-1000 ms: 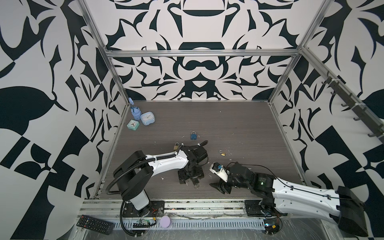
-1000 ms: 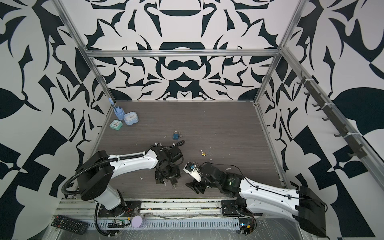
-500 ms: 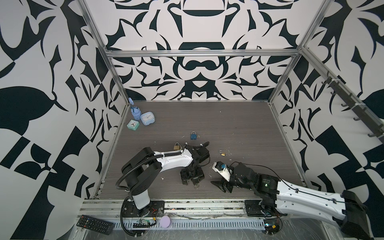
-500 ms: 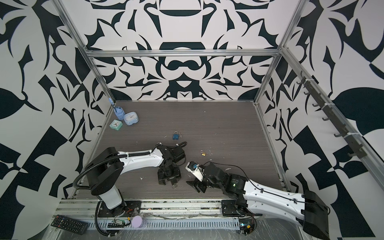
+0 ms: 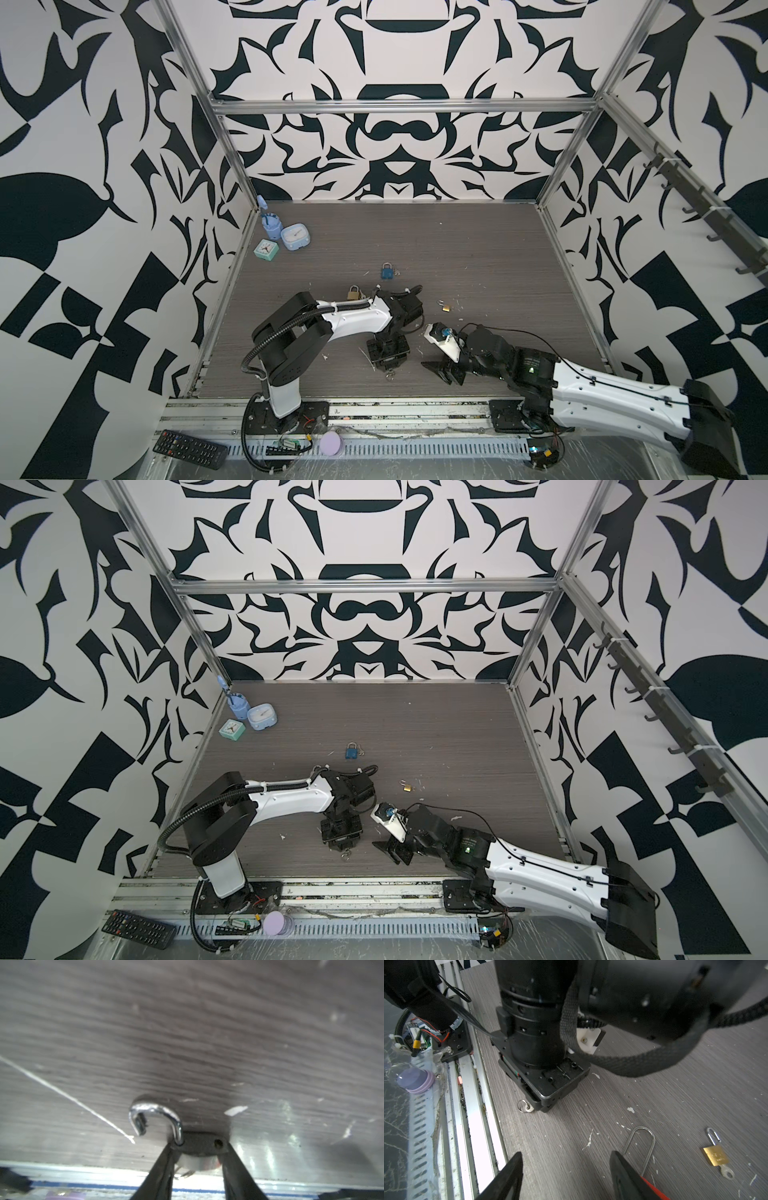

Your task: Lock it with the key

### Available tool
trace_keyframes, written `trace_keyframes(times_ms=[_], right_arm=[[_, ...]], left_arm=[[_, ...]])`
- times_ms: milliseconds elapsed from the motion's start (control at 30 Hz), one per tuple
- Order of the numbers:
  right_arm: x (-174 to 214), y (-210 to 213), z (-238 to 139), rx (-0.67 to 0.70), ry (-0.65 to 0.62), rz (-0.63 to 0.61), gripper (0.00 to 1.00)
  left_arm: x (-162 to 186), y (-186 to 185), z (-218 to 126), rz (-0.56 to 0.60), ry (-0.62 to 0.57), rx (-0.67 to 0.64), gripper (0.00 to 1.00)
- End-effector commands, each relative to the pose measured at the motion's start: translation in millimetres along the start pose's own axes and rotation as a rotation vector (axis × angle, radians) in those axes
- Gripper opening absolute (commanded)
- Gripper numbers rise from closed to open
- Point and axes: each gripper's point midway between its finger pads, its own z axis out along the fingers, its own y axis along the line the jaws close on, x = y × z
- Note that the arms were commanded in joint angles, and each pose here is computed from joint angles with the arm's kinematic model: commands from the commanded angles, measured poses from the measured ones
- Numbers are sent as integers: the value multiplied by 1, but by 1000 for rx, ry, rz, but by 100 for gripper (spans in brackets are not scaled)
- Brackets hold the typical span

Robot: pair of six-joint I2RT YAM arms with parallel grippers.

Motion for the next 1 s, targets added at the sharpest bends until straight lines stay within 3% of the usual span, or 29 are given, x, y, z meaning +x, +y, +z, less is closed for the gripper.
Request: trace_keyframes(times_ms=[0,133,233,400,500,633,733,833,967], right_arm=[[-16,0,-6,12,-52,-4,68],[-22,-7,-10,52,-78,23,68],[-36,-21,-17,134,-139,59,69],[-73,-47,-43,285,-297,132,67],[-89,-62,-61,376,-376,168,67],[-94,-88,-79,527,-437,238,67],[-94,-100,-80,549,-429,301,67],[-92,-114,-68,476,-358,434,66],[-96,-123,-41,238,-270,632,67]], left_arm=[[0,7,9,-22,11,-56,27],[-5,6,1,-2,-19,-65,12],[-26,8,-32,62,-177,-110,7],[-58,-9,-88,277,-405,-101,0],[-74,-16,-113,446,-496,-121,0],[-91,-25,-136,754,-649,-147,0],[-89,-33,-147,987,-769,-106,0],[-72,-40,-160,1211,-910,0,0],[-27,-38,-176,1572,-1138,191,0]])
